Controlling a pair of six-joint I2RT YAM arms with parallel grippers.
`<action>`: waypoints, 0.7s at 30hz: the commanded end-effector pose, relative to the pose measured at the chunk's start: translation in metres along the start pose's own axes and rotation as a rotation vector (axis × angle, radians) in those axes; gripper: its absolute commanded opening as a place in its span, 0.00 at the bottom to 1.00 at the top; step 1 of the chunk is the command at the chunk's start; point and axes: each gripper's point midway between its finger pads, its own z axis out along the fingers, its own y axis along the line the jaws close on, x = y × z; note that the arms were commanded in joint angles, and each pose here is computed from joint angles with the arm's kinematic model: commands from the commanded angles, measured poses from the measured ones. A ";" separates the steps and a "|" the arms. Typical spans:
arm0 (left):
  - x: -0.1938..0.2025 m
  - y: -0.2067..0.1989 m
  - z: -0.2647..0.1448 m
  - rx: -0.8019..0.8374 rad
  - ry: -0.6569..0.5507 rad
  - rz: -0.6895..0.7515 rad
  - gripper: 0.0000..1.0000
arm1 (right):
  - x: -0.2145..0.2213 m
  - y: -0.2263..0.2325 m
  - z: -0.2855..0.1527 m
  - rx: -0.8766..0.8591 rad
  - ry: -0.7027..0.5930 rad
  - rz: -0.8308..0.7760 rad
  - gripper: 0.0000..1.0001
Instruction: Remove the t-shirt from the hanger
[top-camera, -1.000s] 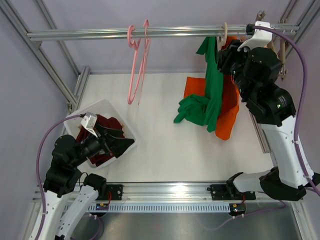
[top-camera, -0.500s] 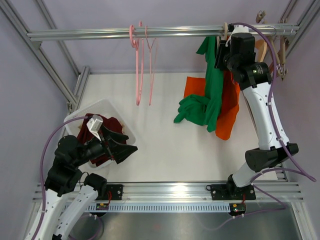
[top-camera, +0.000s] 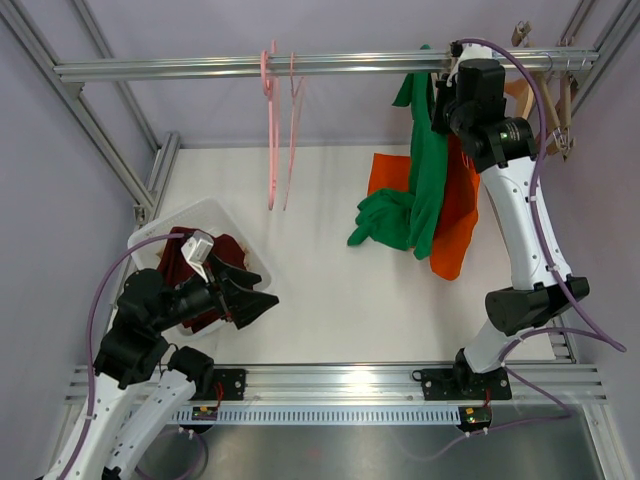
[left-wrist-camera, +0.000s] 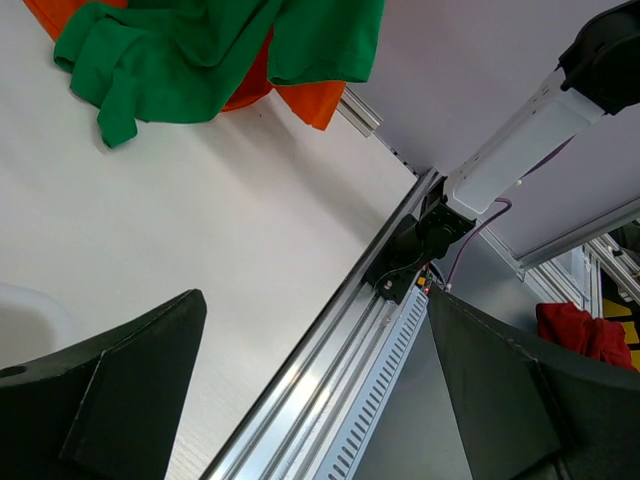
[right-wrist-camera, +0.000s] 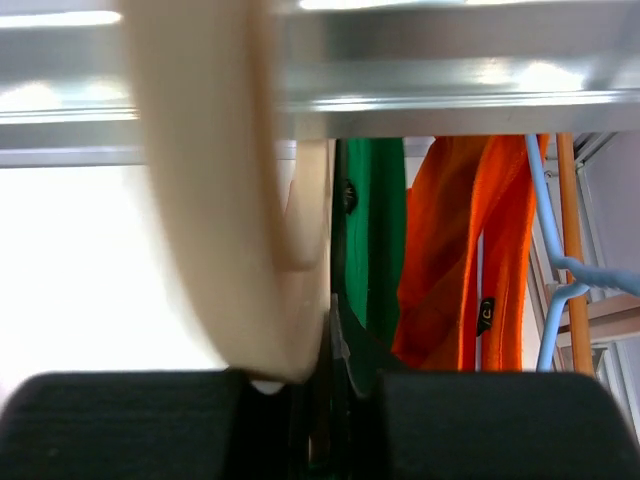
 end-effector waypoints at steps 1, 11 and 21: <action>-0.011 -0.008 0.004 0.042 -0.024 0.018 0.99 | -0.029 0.001 -0.008 -0.021 -0.096 -0.014 0.07; -0.024 -0.012 0.008 0.039 -0.045 0.015 0.99 | -0.096 0.004 -0.080 -0.090 -0.359 0.057 0.00; -0.048 -0.030 0.016 0.098 -0.036 -0.014 0.99 | -0.056 0.014 -0.092 -0.142 -0.328 0.078 0.00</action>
